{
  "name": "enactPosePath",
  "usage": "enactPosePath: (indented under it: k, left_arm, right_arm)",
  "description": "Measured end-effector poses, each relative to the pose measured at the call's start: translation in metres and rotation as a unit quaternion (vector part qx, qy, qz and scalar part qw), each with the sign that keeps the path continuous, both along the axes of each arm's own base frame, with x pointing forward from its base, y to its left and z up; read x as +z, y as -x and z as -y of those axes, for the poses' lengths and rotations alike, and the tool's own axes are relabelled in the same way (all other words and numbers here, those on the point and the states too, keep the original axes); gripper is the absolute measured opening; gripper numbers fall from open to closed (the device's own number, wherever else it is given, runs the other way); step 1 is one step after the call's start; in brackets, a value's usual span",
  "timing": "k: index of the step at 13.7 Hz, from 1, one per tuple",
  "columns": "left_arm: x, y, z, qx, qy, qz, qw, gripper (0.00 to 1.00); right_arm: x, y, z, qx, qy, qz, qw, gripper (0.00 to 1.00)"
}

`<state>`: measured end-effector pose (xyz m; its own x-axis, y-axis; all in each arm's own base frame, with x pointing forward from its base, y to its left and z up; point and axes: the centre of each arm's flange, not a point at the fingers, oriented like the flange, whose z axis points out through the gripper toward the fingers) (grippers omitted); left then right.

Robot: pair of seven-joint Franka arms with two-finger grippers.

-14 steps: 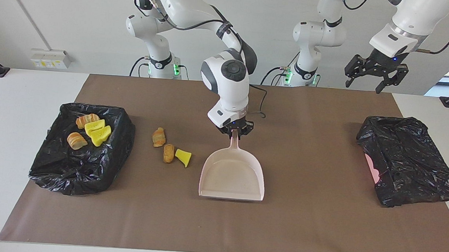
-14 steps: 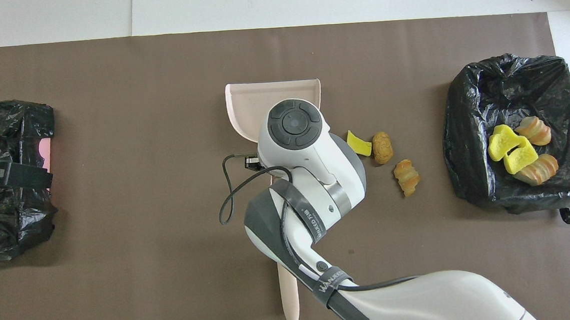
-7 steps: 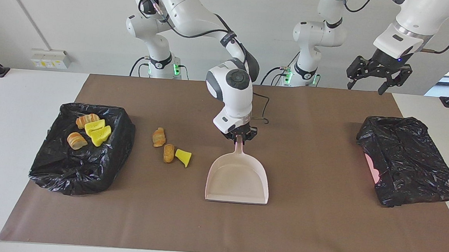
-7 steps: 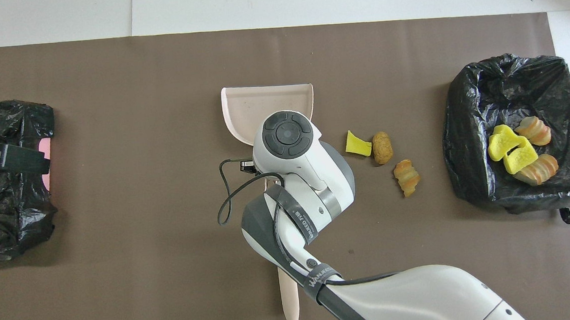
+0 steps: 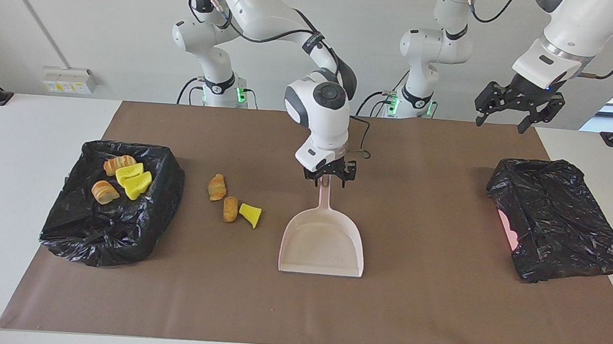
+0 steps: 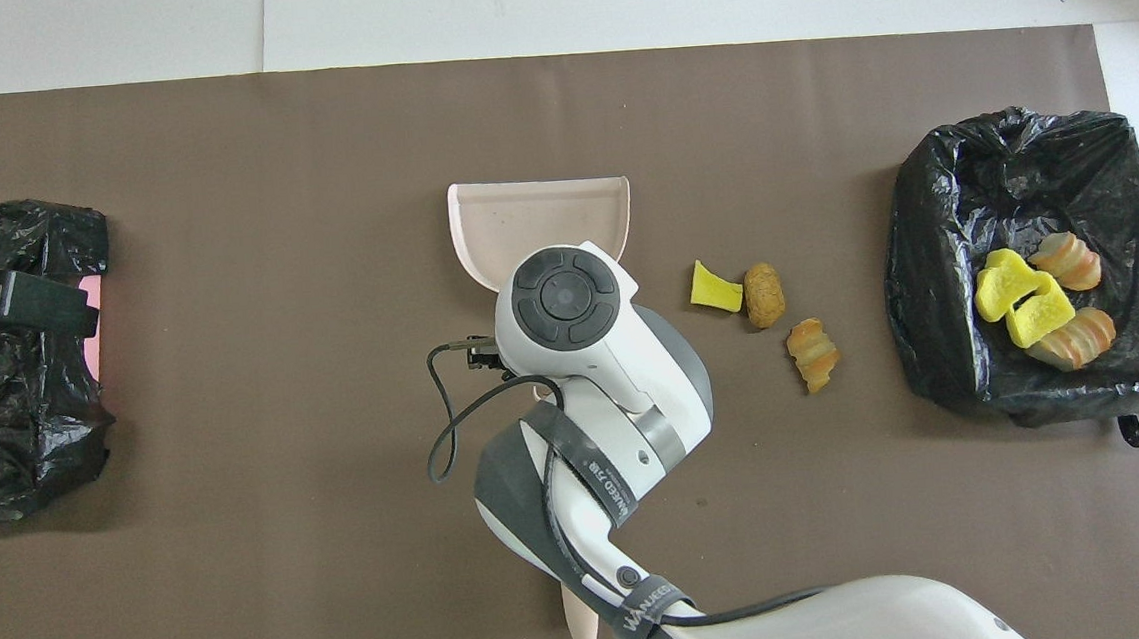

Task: Sweep and dump trash in bin

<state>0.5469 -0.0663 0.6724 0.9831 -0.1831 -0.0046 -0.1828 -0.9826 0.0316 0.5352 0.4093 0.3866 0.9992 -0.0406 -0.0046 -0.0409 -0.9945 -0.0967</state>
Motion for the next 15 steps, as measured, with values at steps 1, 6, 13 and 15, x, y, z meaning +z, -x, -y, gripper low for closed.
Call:
enactPosePath:
  k: [1,6,13,15]
  left_arm:
    - [0.002,0.001,-0.001,0.001,-0.001,0.001,1.000,1.00]
    - [0.004,0.006,-0.003,0.005,-0.003,-0.008,1.000,1.00]
    - [0.003,0.007,0.001,0.001,-0.003,-0.008,1.000,1.00]
    - [0.003,0.004,0.011,-0.007,0.000,0.009,1.000,1.00]
  right_arm:
    - [0.015,0.010,0.007,0.001,0.002,-0.002,1.000,1.00]
    - [0.054,0.101,0.029,0.019,0.005,-0.045,0.999,1.00]
    - [0.014,0.250,0.036,0.063,0.005,-0.127,0.990,1.00]
    - [-0.008,0.282,0.034,0.069,0.005,-0.121,0.990,1.00]
